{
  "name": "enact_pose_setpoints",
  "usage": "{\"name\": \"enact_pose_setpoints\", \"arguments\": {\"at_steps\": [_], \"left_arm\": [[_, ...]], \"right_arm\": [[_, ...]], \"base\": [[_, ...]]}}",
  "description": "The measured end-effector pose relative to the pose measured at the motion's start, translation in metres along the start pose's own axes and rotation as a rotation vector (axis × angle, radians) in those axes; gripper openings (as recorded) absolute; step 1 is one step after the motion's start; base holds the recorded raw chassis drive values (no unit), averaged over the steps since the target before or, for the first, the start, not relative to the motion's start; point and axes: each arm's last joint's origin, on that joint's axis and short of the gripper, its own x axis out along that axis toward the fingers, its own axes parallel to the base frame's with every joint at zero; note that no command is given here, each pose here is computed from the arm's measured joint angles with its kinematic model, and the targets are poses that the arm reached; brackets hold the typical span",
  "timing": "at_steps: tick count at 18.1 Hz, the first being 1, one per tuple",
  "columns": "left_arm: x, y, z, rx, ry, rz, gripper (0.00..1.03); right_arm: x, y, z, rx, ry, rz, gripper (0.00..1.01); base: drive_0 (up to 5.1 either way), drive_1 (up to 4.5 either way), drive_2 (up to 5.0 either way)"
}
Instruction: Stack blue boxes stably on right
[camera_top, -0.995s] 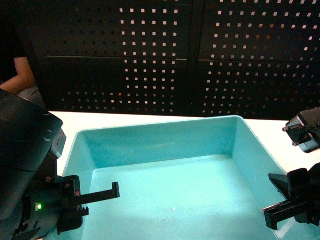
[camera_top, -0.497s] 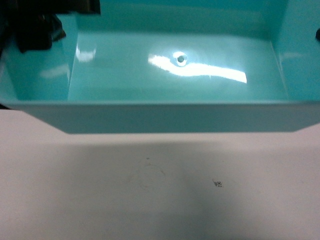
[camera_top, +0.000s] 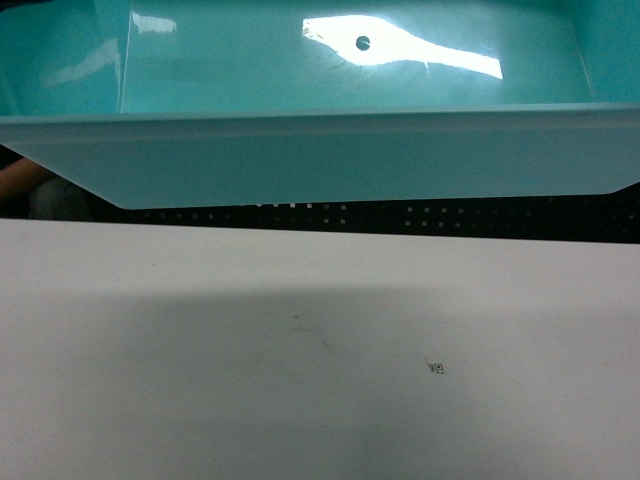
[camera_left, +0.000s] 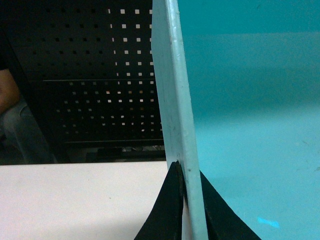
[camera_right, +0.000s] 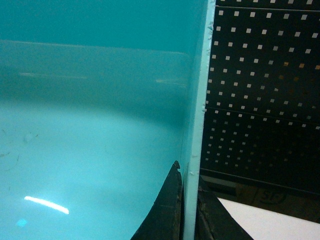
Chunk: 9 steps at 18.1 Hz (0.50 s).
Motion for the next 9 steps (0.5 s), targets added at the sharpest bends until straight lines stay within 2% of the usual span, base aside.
{"name": "enact_pose_setpoints", "arguments": {"at_steps": [2, 4, 9], "left_arm": [[0.0000, -0.0003, -0.0060, -0.001, -0.014, 0.001, 0.02], [-0.0004, -0.0011, -0.0122, -0.001, -0.053, -0.021, 0.02], [-0.0003, -0.0010, -0.0124, 0.006, -0.053, -0.022, 0.02]], "right_arm": [[0.0008, -0.0001, -0.0008, -0.006, -0.009, 0.001, 0.02], [0.0004, -0.0018, -0.0040, -0.010, -0.002, -0.004, 0.02], [0.0002, -0.0015, -0.0056, -0.009, 0.002, -0.003, 0.02]], "base": [[0.0, 0.00, 0.0], [0.0, 0.00, 0.0], [-0.7, -0.72, -0.7]]}}
